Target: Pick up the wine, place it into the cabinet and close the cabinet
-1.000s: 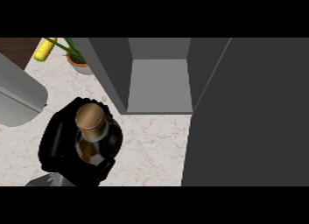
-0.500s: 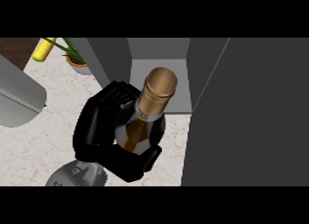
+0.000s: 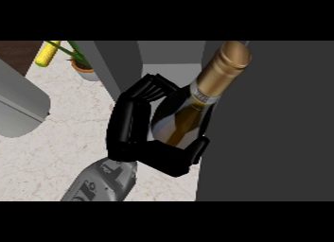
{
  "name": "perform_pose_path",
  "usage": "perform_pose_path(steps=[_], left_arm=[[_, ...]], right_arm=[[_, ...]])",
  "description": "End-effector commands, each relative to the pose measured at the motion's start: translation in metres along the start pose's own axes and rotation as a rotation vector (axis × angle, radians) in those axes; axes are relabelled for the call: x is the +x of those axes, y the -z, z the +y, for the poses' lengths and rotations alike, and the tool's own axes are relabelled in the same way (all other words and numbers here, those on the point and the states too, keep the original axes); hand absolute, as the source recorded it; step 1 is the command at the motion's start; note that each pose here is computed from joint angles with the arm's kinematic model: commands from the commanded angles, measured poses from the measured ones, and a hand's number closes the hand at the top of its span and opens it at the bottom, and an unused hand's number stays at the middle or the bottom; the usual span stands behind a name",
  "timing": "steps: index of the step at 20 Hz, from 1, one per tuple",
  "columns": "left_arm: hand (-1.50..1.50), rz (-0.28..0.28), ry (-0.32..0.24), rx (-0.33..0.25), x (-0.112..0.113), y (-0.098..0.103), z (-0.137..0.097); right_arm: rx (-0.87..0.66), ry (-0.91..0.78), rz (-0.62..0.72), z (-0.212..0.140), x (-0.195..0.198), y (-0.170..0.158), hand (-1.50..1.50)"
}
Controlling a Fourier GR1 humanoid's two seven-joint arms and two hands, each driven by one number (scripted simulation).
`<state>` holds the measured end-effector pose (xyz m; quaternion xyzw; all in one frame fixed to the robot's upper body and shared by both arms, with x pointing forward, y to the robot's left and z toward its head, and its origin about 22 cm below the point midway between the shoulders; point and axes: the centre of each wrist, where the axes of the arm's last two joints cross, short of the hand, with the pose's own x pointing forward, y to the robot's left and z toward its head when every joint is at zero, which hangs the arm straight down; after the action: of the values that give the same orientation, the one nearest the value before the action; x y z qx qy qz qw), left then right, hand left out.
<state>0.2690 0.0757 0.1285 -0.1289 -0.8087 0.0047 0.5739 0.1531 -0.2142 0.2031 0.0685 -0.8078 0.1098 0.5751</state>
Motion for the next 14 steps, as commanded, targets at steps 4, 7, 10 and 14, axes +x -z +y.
perform_pose_path(steps=[4,7,10,14], left_arm=[[1.50,-0.022,0.050,0.045,-0.008,0.019,-0.014],[1.50,-0.039,0.074,0.034,-0.010,0.019,-0.007],[1.50,-0.011,0.045,0.059,-0.022,0.021,-0.007],[1.50,-0.006,0.003,0.091,-0.025,0.019,-0.010]], right_arm=[[0.010,0.032,-0.040,-0.004,0.018,-0.020,-1.50],[0.005,0.040,-0.049,0.003,0.017,-0.022,-1.50],[0.016,0.031,-0.037,0.009,0.015,-0.011,-1.50],[0.015,0.016,-0.041,-0.004,0.016,-0.019,-1.50]])
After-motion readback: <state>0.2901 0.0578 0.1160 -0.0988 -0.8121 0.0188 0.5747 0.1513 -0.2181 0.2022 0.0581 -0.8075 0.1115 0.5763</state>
